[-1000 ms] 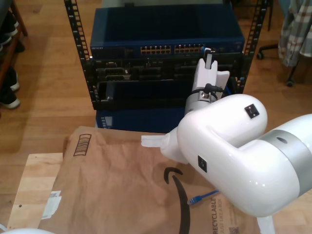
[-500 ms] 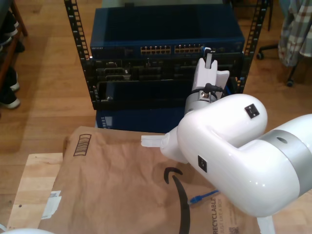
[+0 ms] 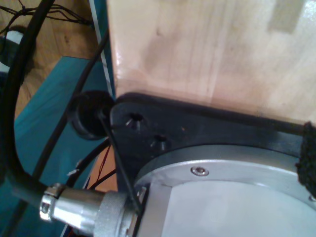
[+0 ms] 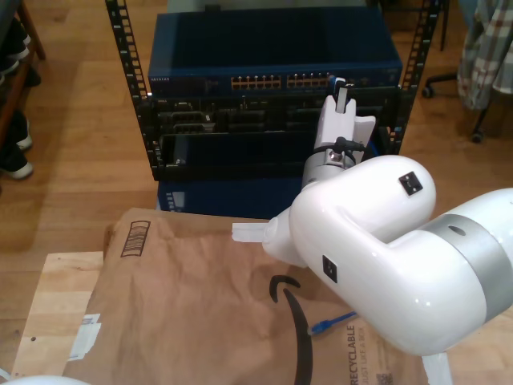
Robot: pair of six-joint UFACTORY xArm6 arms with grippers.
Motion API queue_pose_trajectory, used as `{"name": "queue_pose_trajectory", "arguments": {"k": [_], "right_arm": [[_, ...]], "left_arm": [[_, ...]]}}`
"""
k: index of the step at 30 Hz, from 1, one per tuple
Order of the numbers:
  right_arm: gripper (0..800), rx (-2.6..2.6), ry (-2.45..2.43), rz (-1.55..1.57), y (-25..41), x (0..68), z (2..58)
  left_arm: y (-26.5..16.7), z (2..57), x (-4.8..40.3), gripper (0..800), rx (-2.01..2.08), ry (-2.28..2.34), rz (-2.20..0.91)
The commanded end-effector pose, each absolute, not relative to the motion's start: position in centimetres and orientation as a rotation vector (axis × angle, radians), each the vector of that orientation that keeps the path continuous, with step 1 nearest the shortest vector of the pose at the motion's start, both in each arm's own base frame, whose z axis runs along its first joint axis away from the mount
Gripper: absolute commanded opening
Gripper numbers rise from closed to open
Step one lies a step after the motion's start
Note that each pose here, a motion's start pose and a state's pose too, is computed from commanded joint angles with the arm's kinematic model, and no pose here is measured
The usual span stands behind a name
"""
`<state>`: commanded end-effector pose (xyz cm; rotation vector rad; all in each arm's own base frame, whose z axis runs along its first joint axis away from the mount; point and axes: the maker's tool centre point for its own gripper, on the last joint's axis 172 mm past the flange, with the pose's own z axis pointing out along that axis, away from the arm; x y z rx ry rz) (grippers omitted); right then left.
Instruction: Grab the cable and plug it in
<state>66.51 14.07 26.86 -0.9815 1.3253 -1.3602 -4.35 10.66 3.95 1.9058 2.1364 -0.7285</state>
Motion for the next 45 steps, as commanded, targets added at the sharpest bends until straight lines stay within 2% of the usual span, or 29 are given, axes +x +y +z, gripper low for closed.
{"name": "queue_pose_trajectory", "arguments": {"k": [45], "right_arm": [[0,-0.951,1.322,-1.331,14.33,66.32,27.27]], "left_arm": [[10.66,3.95,-4.35,800,1.906,2.136,-0.728]]}}
